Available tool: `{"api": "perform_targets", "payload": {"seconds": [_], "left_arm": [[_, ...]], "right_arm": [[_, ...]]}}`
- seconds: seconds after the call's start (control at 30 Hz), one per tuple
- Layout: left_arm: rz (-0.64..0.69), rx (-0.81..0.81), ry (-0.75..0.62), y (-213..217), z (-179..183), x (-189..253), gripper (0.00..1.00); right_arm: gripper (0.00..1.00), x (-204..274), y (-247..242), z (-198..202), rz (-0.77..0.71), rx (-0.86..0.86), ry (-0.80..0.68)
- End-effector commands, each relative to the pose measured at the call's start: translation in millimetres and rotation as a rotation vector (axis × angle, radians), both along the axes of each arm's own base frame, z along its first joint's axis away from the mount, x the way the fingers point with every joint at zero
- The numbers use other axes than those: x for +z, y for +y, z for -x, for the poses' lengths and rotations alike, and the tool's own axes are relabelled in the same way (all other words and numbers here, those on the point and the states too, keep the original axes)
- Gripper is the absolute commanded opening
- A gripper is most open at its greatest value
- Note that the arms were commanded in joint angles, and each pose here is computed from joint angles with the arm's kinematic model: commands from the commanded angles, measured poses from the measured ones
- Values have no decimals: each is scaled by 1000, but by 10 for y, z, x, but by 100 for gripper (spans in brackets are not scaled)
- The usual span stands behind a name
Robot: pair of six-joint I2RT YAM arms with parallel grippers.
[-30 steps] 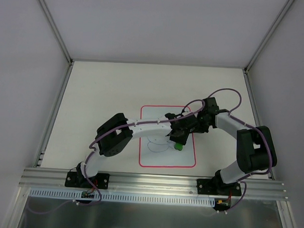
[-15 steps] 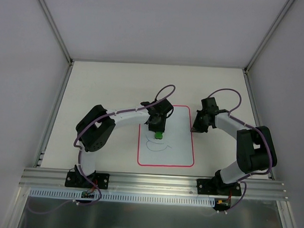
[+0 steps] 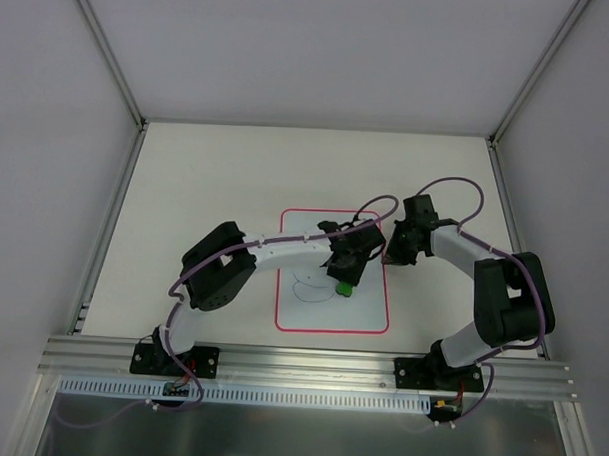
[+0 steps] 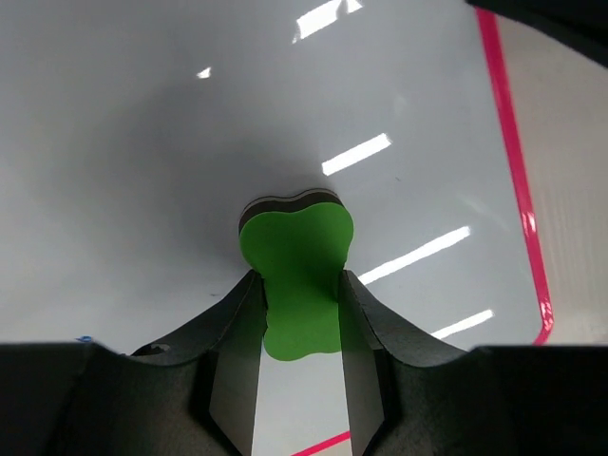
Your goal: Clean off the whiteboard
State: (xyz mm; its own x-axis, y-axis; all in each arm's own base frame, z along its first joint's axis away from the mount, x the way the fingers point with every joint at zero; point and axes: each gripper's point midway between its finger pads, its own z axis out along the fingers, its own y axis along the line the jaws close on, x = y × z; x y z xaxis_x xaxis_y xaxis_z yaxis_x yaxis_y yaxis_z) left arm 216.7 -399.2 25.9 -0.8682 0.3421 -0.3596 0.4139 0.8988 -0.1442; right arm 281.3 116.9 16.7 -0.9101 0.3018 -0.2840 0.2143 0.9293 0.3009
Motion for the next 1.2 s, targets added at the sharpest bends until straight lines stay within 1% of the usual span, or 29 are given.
{"api": "perform_targets", "payload": {"seconds": [0.0, 0.03, 0.1, 0.13, 0.17, 0.2, 0.23, 0.27, 0.33, 0.4, 0.43, 0.5, 0.53, 0.67, 0.73, 0.77, 0.87, 1.0, 1.03, 1.1, 1.17], "left_arm": [[-126, -26, 142, 348, 461, -306, 0], [-168, -12, 146, 521, 511, -384, 0], [-179, 46, 133, 699, 495, -338, 0], [-219, 76, 153, 919, 546, -418, 0], [-215, 111, 140, 1021, 500, -362, 0], [-222, 171, 136, 1171, 376, -359, 0], [-247, 201, 135, 1343, 353, -391, 0], [-245, 233, 109, 1443, 265, -326, 0], [-248, 305, 106, 1673, 82, -305, 0], [-260, 330, 67, 1807, -89, -257, 0], [-256, 363, 61, 1880, -217, -234, 0], [-262, 362, 69, 1934, -323, -258, 0], [-250, 380, 61, 1949, -439, -230, 0], [-248, 372, 63, 1936, -563, -258, 0], [-232, 362, 94, 1907, -473, -280, 0], [-223, 357, 87, 1888, -446, -255, 0], [-236, 292, 106, 1782, -149, -313, 0], [-241, 184, 174, 1494, 354, -453, 0], [-231, 137, 187, 1365, 500, -461, 0], [-197, 100, 238, 1200, 678, -481, 0], [-187, 51, 240, 1051, 811, -475, 0]], "right_arm": [[1, -48, -98, 63, 46, -24, 16], [1, -52, -98, 65, 46, -24, 18], [1, -48, -103, 66, 46, -26, 16], [1, -48, -104, 66, 47, -23, 16], [1, -53, -108, 70, 48, -25, 17], [1, -53, -104, 72, 48, -23, 17], [1, -53, -108, 70, 48, -25, 17], [1, -53, -107, 66, 48, -25, 17], [1, -48, -106, 61, 48, -23, 15], [0, -54, -111, 66, 53, -22, 16], [0, -51, -115, 59, 56, -23, 13], [1, -53, -129, 53, 61, -29, 12], [0, -49, -125, 53, 61, -26, 12], [0, -52, -128, 55, 60, -25, 12], [0, -57, -128, 56, 61, -24, 13], [0, -53, -123, 56, 60, -24, 12], [0, -47, -120, 43, 60, -24, 9], [0, -53, -126, 38, 64, -27, 10], [0, -48, -126, 37, 63, -27, 8], [0, -52, -124, 43, 62, -28, 10], [0, -53, -126, 41, 63, -30, 12]]}}
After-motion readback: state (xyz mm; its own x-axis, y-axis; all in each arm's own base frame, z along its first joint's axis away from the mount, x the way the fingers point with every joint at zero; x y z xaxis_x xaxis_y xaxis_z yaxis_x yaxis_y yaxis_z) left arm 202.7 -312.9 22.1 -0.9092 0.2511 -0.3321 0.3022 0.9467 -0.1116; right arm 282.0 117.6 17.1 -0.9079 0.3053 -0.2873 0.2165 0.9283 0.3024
